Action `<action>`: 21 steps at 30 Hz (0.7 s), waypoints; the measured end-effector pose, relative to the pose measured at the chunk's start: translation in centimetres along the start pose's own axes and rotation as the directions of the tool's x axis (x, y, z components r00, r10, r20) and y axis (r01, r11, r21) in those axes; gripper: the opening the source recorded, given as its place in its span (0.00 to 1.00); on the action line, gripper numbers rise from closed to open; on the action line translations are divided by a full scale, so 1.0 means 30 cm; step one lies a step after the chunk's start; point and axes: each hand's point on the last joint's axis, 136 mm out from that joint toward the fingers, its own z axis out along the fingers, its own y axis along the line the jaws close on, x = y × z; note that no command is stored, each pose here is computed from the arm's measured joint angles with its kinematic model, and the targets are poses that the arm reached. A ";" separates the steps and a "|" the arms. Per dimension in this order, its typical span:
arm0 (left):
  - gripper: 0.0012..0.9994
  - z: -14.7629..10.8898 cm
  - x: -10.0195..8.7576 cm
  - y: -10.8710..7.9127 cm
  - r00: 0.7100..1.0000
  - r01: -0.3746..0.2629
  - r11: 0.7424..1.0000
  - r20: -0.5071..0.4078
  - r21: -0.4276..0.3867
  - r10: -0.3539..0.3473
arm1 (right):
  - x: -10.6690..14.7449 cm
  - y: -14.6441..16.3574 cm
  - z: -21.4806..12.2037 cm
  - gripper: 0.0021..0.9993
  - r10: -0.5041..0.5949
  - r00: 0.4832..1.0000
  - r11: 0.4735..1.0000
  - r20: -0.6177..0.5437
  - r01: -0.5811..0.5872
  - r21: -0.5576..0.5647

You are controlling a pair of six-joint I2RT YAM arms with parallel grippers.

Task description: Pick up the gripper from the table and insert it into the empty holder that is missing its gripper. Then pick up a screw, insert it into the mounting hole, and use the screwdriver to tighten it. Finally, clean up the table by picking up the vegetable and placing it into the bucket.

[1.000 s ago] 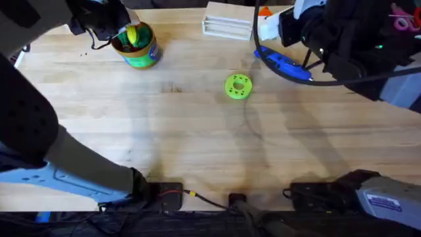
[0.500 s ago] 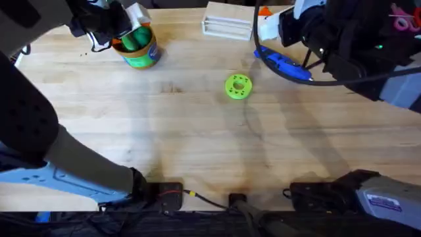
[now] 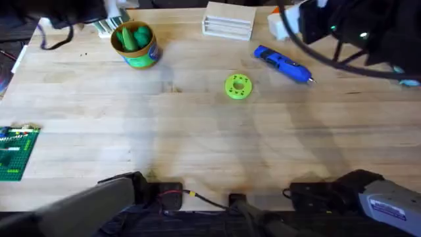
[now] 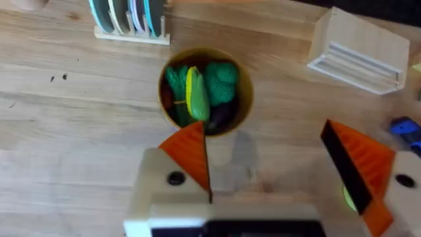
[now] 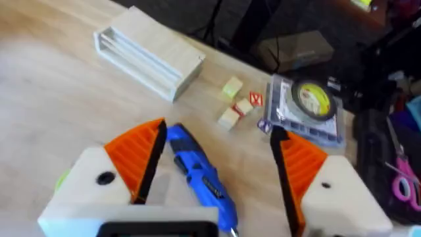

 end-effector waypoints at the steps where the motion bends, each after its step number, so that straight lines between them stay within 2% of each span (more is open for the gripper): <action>1: 1.00 -0.041 0.008 -0.013 1.000 -0.020 1.000 0.004 0.001 0.020 | 0.000 -0.006 -0.022 0.99 -0.003 1.000 1.000 -0.021 0.003 -0.005; 5: 0.99 -0.187 0.086 -0.101 0.990 -0.139 0.990 -0.016 0.035 0.139 | 0.018 -0.027 -0.116 0.99 0.005 0.994 1.000 -0.108 -0.007 -0.022; 8: 0.89 -0.273 0.145 -0.172 0.973 -0.226 0.971 -0.020 0.078 0.228 | 0.034 -0.042 -0.185 0.99 0.013 0.990 1.000 -0.142 -0.017 -0.026; 9: 0.78 -0.298 0.160 -0.191 0.969 -0.245 0.965 -0.017 0.089 0.248 | 0.041 -0.046 -0.206 0.99 0.014 0.989 0.999 -0.148 -0.019 -0.027; 13: 0.16 -0.391 0.210 -0.245 0.950 -0.313 0.942 0.013 0.123 0.313 | 0.082 -0.059 -0.286 0.99 0.013 0.984 0.999 -0.178 -0.018 -0.032; 14: 0.04 -0.413 0.221 -0.255 0.944 -0.330 0.935 0.024 0.129 0.330 | 0.094 -0.061 -0.303 0.99 0.010 0.982 0.999 -0.187 -0.017 -0.033; 15: 0.01 -0.433 0.229 -0.264 0.940 -0.340 0.931 0.035 0.134 0.339 | 0.103 -0.063 -0.317 0.99 0.010 0.981 0.999 -0.194 -0.017 -0.035; 17: 0.03 -0.466 0.237 -0.274 0.934 -0.358 0.924 0.060 0.136 0.353 | 0.120 -0.065 -0.338 0.99 0.007 0.978 0.999 -0.207 -0.015 -0.037; 21: 0.63 -0.518 0.236 -0.282 0.924 -0.377 0.918 0.114 0.126 0.364 | 0.141 -0.064 -0.352 0.99 0.000 0.973 0.999 -0.229 -0.010 -0.042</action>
